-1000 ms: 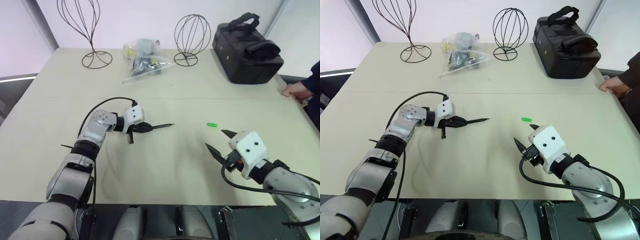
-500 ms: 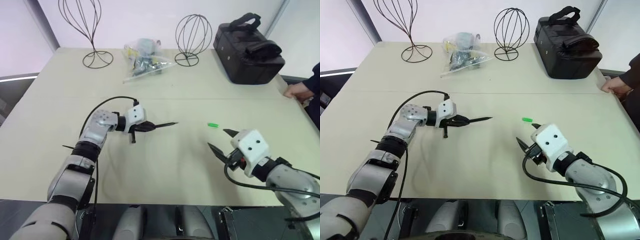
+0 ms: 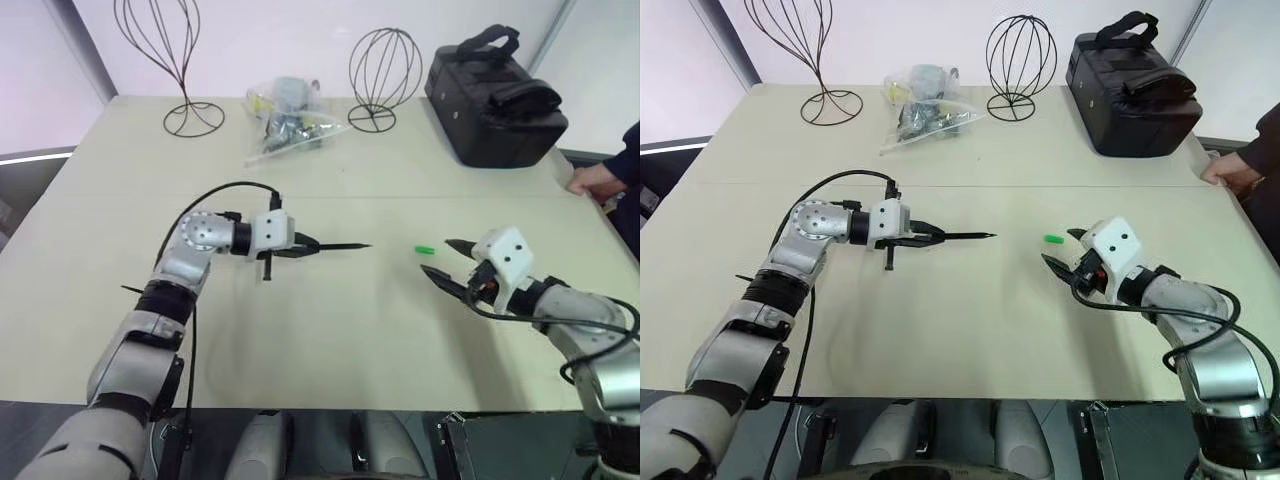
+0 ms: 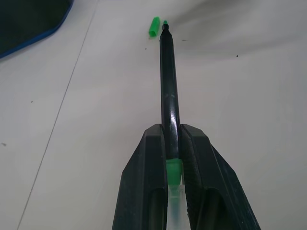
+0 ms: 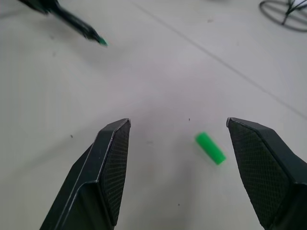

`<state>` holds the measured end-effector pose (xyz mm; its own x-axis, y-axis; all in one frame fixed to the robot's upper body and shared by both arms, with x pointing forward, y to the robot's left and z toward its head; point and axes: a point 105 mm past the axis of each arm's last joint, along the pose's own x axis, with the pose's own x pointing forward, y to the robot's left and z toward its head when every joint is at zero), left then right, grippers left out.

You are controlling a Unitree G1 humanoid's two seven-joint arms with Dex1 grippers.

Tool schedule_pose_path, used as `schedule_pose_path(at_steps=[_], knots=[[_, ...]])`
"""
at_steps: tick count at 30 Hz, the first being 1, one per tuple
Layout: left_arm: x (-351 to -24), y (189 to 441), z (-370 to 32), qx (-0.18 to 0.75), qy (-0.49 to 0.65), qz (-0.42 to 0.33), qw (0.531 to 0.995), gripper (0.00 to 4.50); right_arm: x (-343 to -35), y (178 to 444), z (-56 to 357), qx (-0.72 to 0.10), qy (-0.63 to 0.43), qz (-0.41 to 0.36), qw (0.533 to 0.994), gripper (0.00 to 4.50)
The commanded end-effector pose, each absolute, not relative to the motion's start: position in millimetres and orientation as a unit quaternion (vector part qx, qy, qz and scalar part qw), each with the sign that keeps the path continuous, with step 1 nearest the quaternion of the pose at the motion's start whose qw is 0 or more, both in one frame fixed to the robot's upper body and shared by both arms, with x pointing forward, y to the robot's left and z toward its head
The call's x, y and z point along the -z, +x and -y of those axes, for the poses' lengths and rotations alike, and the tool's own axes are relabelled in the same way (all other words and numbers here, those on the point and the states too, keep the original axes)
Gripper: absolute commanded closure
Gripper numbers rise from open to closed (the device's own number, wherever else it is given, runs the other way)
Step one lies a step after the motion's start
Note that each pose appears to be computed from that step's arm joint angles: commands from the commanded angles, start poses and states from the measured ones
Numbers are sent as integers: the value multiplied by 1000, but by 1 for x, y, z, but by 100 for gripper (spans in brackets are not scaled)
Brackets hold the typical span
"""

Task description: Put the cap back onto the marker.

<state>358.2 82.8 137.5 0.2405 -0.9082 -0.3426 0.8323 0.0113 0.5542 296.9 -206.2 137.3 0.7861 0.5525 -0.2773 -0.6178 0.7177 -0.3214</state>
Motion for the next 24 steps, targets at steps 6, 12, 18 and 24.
schedule_pose_path(at_steps=[6,12,18,24], knots=[[-154,350,-93,590,347,81,724,445,-127,321,216,-395,-229,-114,882,122],[-156,346,-99,570,346,78,741,445,-124,338,219,-411,-250,-116,869,122],[-156,340,-102,559,343,74,751,445,-122,353,225,-410,-261,-117,866,122],[-158,338,-103,549,344,72,758,445,-123,365,230,-406,-267,-115,866,122]])
